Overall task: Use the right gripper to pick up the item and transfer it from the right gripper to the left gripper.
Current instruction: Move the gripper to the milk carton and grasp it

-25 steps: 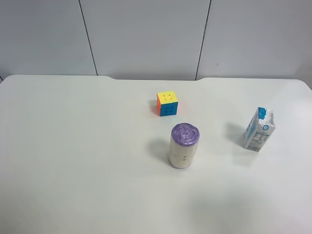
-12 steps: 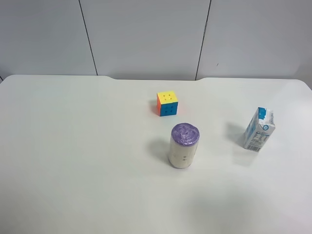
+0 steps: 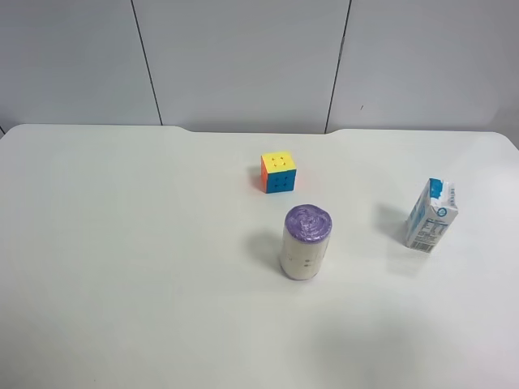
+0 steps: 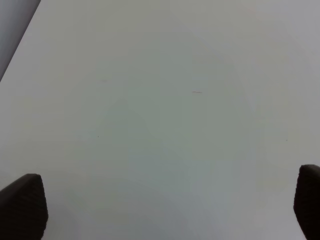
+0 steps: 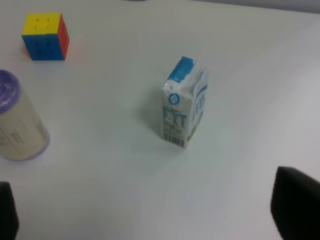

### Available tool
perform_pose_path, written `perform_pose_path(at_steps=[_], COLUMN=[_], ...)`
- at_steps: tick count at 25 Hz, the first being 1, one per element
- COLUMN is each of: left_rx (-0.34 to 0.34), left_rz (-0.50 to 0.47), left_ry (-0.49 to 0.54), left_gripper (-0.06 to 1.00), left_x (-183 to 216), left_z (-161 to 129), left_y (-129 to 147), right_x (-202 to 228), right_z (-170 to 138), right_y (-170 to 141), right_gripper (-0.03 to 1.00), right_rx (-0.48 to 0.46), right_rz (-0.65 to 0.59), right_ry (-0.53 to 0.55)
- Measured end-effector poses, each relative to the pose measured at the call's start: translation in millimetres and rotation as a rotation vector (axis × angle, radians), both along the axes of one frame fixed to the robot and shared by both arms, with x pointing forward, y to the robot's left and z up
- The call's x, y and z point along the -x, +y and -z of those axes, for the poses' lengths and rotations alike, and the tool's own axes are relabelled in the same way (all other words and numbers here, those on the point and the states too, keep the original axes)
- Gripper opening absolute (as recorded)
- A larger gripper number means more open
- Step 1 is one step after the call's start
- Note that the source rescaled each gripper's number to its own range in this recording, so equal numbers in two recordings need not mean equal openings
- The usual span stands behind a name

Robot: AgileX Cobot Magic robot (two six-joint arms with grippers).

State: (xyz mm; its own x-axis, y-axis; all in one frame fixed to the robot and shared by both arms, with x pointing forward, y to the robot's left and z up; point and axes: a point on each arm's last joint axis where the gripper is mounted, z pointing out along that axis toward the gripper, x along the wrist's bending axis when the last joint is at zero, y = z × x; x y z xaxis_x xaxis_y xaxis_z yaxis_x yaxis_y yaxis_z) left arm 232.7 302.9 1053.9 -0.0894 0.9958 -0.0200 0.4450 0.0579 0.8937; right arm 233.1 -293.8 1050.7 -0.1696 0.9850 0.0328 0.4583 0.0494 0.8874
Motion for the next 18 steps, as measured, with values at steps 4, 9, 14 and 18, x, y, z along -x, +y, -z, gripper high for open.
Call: perform_pose_path(at_steps=[4,9,14,18], left_rx=[0.000,0.000,0.000,0.000], left_rz=[0.000,0.000,0.000,0.000], left_ry=[0.000,0.000,0.000,0.000], left_gripper=[1.00,1.00,1.00,1.00], left_x=[0.0,0.0,0.0,0.0], left_z=[0.0,0.0,0.0,0.0], left_y=[0.0,0.0,0.0,0.0], right_x=[0.0,0.0,-2.4,-22.9], right_z=[0.0,0.0,-2.5,-20.7], right_y=[0.0,-0.3,-0.7,-2.6], right_gripper=[1.00,1.00,1.00,1.00], right_rx=[-0.001,-0.003,-0.037,-0.077], right_rz=[0.000,0.005,0.034,0.128], right_ry=[0.000,0.001,0.040,0.158])
